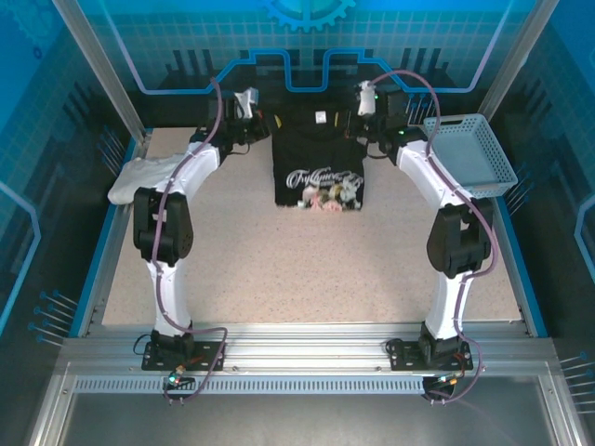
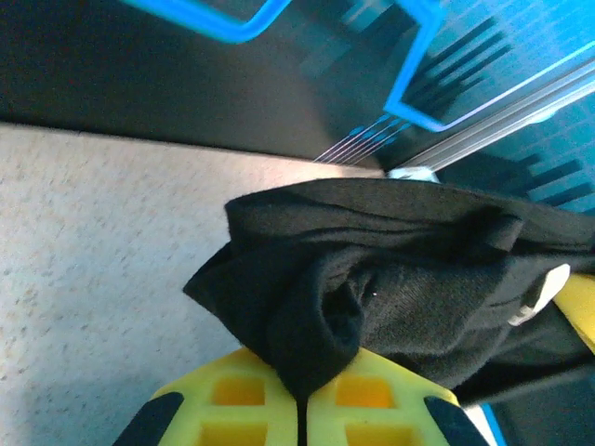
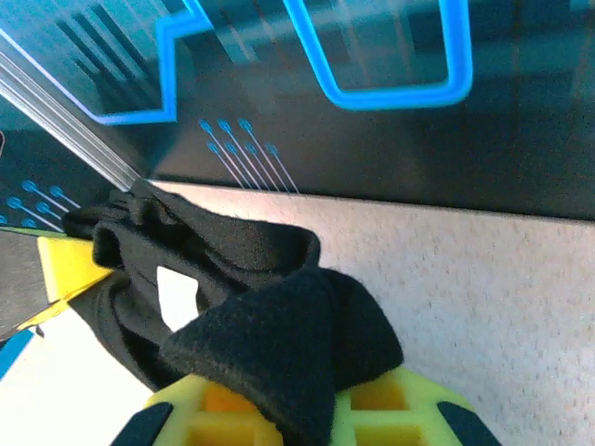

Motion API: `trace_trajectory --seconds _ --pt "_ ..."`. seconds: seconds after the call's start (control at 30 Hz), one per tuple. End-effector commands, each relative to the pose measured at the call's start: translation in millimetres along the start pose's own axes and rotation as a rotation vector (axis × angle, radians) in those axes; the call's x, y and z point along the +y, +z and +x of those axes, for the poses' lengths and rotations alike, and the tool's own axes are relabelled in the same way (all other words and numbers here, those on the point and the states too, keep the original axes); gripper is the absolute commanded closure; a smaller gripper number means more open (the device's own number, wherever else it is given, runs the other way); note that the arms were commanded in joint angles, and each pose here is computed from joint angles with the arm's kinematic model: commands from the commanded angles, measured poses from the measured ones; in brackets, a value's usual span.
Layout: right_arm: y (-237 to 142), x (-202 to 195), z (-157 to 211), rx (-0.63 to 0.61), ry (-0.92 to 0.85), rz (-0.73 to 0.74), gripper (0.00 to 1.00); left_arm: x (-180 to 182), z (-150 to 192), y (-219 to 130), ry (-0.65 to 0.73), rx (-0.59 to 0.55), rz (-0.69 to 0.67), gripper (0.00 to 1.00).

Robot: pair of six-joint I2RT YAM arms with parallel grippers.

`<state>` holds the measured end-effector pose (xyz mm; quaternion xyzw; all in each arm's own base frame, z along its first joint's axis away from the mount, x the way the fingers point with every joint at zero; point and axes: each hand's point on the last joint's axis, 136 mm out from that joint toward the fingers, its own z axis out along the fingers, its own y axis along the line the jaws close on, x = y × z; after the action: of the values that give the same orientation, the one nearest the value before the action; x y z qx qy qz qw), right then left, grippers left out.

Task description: Fold the inside-out t-shirt

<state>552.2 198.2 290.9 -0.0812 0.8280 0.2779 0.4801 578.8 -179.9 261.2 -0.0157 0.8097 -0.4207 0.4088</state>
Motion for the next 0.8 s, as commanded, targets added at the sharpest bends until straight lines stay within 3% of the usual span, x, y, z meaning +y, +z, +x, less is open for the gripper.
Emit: trace_trajectory --seconds 0.0,0.13,0.43,0.57,0.77 --pt "-24 10 -6 -0.002 -0.056 -0.028 1.00 -30 -18 -33 0.033 -0.074 0.047 1.00" --pt "-39 26 42 0.062 -0.049 -0.078 1.00 -32 29 -56 0.003 -0.058 0.073 1.00" --pt "-89 44 189 0.286 0.038 -0.066 1.00 -28 191 -108 -0.074 0.096 0.040 1.00" --pt "-93 38 215 0.333 0.051 -0.040 1.00 -23 214 -111 -0.069 0.128 0.011 1.00" --pt "-70 9 224 0.419 0.032 0.089 1.00 16 215 -85 -0.070 0.161 -0.116 1.00"
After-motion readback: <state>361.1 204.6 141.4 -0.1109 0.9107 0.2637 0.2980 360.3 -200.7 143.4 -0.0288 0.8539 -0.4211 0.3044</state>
